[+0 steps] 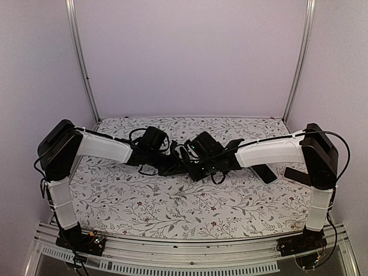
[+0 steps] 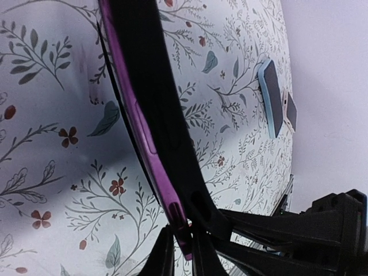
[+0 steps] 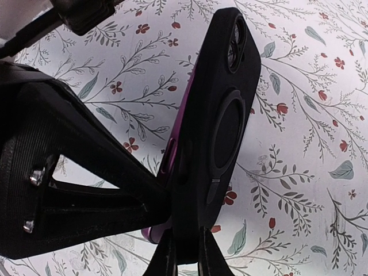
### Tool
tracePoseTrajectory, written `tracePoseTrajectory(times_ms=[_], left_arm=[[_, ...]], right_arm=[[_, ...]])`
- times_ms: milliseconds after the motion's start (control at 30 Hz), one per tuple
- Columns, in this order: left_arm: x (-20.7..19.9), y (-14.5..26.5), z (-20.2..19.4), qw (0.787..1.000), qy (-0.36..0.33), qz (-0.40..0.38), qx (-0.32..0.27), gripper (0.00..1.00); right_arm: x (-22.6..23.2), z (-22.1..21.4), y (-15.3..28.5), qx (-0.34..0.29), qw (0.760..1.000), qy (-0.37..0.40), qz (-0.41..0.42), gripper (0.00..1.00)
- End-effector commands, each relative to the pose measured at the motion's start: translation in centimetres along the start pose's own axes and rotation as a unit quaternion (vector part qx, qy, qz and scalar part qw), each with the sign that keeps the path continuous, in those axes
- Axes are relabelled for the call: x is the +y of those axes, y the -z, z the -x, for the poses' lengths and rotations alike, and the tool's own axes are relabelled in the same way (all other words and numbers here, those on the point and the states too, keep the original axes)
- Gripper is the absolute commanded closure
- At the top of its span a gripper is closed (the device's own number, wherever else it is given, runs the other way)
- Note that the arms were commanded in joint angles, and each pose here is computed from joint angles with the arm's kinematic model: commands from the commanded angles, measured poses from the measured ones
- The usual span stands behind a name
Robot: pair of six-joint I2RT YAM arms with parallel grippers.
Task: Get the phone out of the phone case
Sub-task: Remove the phone case from the phone.
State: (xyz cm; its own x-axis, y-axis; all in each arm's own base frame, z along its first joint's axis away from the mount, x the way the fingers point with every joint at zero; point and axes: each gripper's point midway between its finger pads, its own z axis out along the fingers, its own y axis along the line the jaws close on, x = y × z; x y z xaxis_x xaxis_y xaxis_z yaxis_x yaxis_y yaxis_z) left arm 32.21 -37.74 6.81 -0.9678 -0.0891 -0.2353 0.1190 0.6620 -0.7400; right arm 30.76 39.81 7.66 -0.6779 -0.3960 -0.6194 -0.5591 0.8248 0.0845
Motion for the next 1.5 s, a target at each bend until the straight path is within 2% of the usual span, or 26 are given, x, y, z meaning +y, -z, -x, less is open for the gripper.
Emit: tracePoseTrajectory(times_ms=[0,1000,1267,1467], left_arm=[[-0.7,1.7,1.2,0.999,-0.034,-0.004,-0.022,1.00],[-4.3,5.3,3.0,0.995,-0.064,-0.064,-0.048,1.00],[-5.3,6.5,3.5,0.992,-0.057,-0.102,-0.048,1.00],[-5.9,7.2,4.1,0.990,-0.053,-0.124,-0.048,1.00]], right_arm=[[-0.5,3.0,2.1,-0.046,0.999,-0.015,0.010,1.00],[-5.0,3.5,3.6,-0.064,0.995,-0.018,-0.072,1.00],[-6.1,3.3,3.8,-0.065,0.992,0.004,-0.107,1.00],[-4.2,3.5,4.2,-0.081,0.990,0.043,-0.103,1.00]])
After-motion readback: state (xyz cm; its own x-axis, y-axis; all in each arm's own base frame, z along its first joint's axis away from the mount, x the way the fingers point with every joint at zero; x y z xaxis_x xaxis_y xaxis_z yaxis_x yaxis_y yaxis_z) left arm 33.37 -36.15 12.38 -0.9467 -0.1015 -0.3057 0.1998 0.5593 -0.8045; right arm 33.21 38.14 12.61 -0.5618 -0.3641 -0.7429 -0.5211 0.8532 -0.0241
